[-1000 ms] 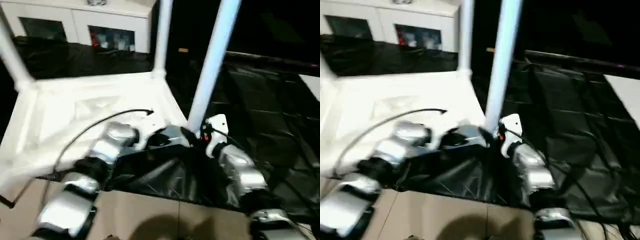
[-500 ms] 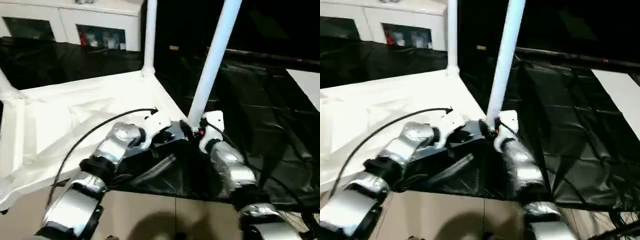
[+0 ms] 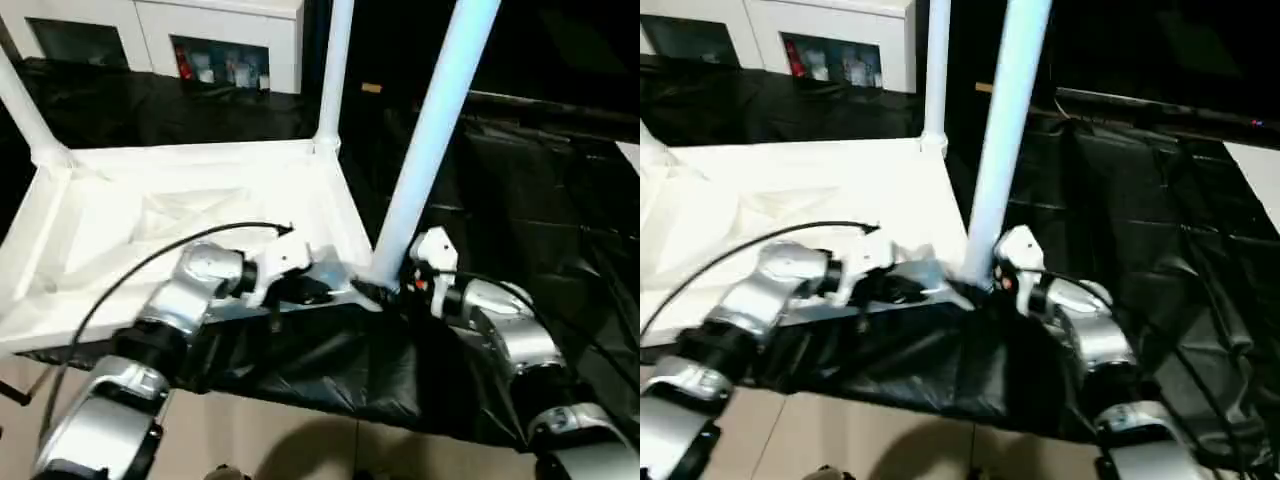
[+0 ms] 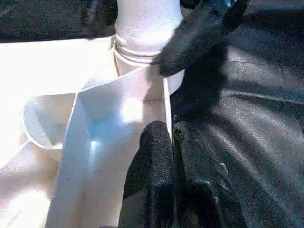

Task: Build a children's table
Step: Rotate leg to tighten

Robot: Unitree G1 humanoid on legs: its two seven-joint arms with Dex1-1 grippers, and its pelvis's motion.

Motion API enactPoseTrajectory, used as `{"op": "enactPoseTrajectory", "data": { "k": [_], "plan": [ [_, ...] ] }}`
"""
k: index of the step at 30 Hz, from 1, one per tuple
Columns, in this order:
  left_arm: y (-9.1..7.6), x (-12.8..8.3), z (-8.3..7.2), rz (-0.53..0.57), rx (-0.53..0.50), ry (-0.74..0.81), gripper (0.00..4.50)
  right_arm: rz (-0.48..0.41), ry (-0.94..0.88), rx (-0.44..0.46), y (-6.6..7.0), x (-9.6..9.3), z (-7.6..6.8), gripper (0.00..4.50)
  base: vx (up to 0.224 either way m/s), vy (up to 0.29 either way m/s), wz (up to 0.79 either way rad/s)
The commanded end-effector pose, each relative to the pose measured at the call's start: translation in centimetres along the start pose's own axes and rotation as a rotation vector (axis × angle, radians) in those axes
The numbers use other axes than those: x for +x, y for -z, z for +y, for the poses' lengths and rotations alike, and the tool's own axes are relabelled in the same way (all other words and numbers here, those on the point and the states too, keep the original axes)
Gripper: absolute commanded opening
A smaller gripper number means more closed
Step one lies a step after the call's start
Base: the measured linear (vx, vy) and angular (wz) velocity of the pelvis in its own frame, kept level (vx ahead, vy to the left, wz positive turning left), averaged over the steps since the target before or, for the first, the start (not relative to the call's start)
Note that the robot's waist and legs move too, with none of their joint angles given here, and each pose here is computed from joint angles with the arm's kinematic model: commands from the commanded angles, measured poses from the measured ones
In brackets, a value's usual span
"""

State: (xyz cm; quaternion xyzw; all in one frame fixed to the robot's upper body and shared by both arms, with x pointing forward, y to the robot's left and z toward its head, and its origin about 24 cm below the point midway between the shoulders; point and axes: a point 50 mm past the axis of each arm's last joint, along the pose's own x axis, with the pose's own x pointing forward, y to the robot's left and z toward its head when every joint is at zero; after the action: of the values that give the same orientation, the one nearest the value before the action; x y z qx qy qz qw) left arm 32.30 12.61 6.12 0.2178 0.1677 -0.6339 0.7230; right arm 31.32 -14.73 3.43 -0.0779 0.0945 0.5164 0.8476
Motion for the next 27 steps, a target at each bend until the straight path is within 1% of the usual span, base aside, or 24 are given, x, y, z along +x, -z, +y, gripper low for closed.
{"op": "enactPoseTrajectory", "data": {
  "k": [1, 2, 5, 6, 7, 8, 11, 14, 15, 17, 19, 21, 22, 23, 24, 25, 27],
  "plan": [
    [0.7, 0.6, -1.1, 0.038, 0.004, 0.104, 0.0, 0.014, -0.059, -0.005, -0.1, -0.1, 0.1, 3.69, 0.0, 0.0, 0.0],
    [0.7, 0.5, -1.1, 0.04, 0.005, 0.108, 0.0, 0.017, -0.068, -0.008, -0.1, -0.1, 0.2, 3.54, 0.0, 0.0, 0.0],
    [0.9, 0.2, -1.0, 0.056, 0.018, 0.127, 0.0, 0.014, -0.1, -0.023, -0.6, 0.0, 0.0, 3.43, 0.0, 0.0, 0.0],
    [1.0, 0.1, -1.0, 0.061, 0.019, 0.138, 0.0, 0.012, -0.112, -0.025, -0.8, 0.0, 0.0, 3.23, 0.0, 0.0, 0.0],
    [1.0, 0.0, -1.1, 0.064, 0.02, 0.145, 0.0, 0.009, -0.121, -0.024, -0.9, 0.0, 0.0, 3.23, 0.0, 0.0, 0.0],
    [1.0, -0.1, -1.1, 0.065, 0.02, 0.146, 0.0, 0.008, -0.123, -0.024, -0.9, 0.0, 0.1, 3.07, 0.0, 0.0, 0.0],
    [1.1, -0.2, -1.0, 0.069, 0.021, 0.152, 0.0, 0.0, -0.146, -0.02, -1.0, 0.0, 0.2, 2.96, 0.0, 0.0, 0.0],
    [1.1, -0.2, -1.0, 0.074, 0.019, 0.156, 0.0, 0.005, -0.177, -0.007, -0.8, 0.0, 0.6, 2.74, 0.0, 0.0, 0.0],
    [1.1, -0.2, -1.0, 0.075, 0.018, 0.156, 0.0, 0.006, -0.181, -0.006, -0.8, 0.0, 0.7, 2.72, 0.0, 0.0, 0.0],
    [1.1, -0.1, -0.9, 0.078, 0.013, 0.154, 0.0, 0.011, -0.191, 0.019, -0.2, 0.1, 1.0, 2.67, 0.0, 0.0, 0.0],
    [1.1, 0.0, -0.9, 0.08, 0.01, 0.145, 0.0, 0.004, -0.181, 0.034, -0.1, 0.1, 1.1, 2.66, 0.0, 0.0, 0.0],
    [1.1, 0.6, -0.4, 0.094, -0.024, 0.071, 0.0, -0.021, -0.105, 0.112, 0.6, 0.6, 1.4, 2.65, 0.0, 0.0, 0.0],
    [0.9, 1.0, -0.1, 0.091, -0.036, 0.041, 0.0, -0.025, -0.057, 0.129, 0.8, 0.9, 1.4, 2.65, 0.0, 0.0, 0.0],
    [0.9, 1.0, -0.1, 0.091, -0.036, 0.04, 0.0, -0.025, -0.056, 0.13, 0.8, 0.9, 1.4, 2.65, 0.0, 0.0, 0.0],
    [0.4, 2.0, 0.3, 0.077, -0.061, -0.021, 0.0, -0.028, 0.066, 0.15, 1.2, 1.7, 1.3, 2.65, 0.0, 0.0, 0.0],
    [0.4, 2.0, 0.3, 0.077, -0.061, -0.021, 0.0, -0.028, 0.066, 0.15, 1.2, 1.7, 1.3, 2.65, 0.0, 0.0, 0.0],
    [-0.2, 3.7, 0.3, 0.062, -0.086, -0.073, 0.0, -0.034, 0.225, 0.188, 1.5, 2.8, 1.2, 2.65, -0.026, 0.002, 0.0]
  ]
}}
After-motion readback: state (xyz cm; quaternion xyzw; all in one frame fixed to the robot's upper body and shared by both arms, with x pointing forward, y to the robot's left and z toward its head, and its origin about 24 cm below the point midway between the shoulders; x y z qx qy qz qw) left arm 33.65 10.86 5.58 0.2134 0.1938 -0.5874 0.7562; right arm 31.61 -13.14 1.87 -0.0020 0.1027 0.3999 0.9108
